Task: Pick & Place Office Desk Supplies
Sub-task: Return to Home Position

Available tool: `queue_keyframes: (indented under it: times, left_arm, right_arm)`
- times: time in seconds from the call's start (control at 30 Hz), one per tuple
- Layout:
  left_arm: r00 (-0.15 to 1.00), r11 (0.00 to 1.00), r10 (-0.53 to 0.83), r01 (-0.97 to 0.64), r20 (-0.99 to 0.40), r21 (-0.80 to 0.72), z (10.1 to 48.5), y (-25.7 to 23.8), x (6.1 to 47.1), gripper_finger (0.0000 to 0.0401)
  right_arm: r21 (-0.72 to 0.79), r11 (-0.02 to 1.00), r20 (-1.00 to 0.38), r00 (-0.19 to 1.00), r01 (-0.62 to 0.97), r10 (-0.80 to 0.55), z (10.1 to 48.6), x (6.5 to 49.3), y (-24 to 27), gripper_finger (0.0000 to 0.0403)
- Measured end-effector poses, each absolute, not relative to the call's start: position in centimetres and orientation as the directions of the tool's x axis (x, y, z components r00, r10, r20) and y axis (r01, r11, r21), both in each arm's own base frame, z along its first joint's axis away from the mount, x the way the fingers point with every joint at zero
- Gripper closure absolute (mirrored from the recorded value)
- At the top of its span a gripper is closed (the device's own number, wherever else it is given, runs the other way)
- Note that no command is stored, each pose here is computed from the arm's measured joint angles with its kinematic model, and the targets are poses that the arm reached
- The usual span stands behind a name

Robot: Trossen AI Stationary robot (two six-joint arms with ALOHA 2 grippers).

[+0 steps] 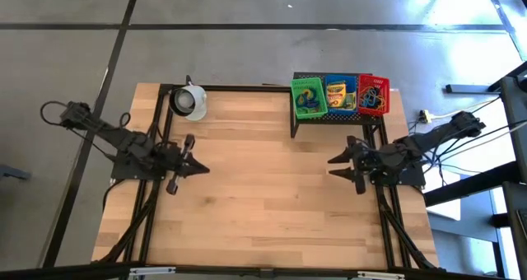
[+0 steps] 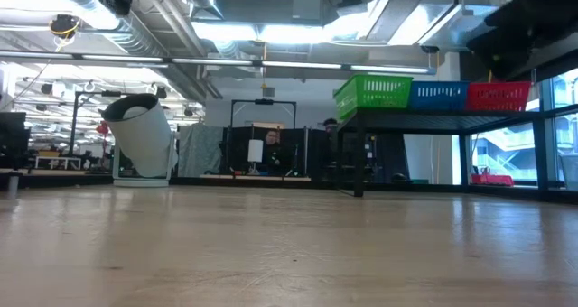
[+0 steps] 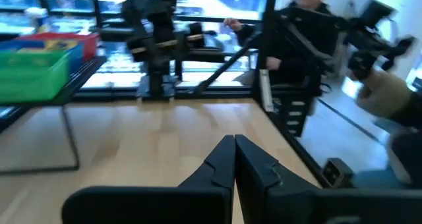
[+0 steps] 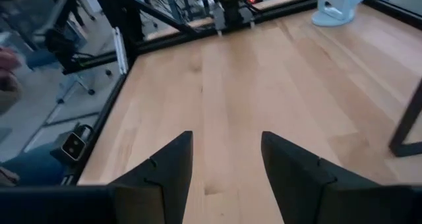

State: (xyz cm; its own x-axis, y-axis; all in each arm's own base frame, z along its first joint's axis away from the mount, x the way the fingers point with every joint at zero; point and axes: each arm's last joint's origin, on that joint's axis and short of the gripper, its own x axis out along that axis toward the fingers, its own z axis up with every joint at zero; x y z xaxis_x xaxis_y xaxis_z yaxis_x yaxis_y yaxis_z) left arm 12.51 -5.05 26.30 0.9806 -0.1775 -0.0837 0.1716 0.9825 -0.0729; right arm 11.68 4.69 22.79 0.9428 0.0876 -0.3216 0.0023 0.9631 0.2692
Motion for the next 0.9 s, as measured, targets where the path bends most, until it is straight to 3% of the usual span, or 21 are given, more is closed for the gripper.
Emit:
queue_keyframes:
  times: [0.23, 0.63, 0.9]
  left_arm:
    - [0.996, 0.984, -0.08, 0.071, -0.049, -0.166, 23.9, -3.6, 12.3, 0.0397]
    - [0.997, 0.97, -0.046, 0.058, 0.06, -0.236, 18.6, -2.6, 12.3, 0.0395]
    - [0.996, 0.965, -0.047, 0.066, 0.078, -0.255, 17.6, -2.3, 12.1, 0.0395]
  right_arm:
    - [0.301, 0.952, -0.237, 0.962, -0.057, 0.133, 20.3, 11.5, 5.1, 0.0222]
    - [0.293, 0.952, -0.198, 0.969, -0.085, 0.147, 18.5, 11.5, 5.3, 0.0222]
    - [0.311, 0.945, -0.147, 0.977, -0.1, 0.152, 16.4, 11.4, 5.2, 0.0222]
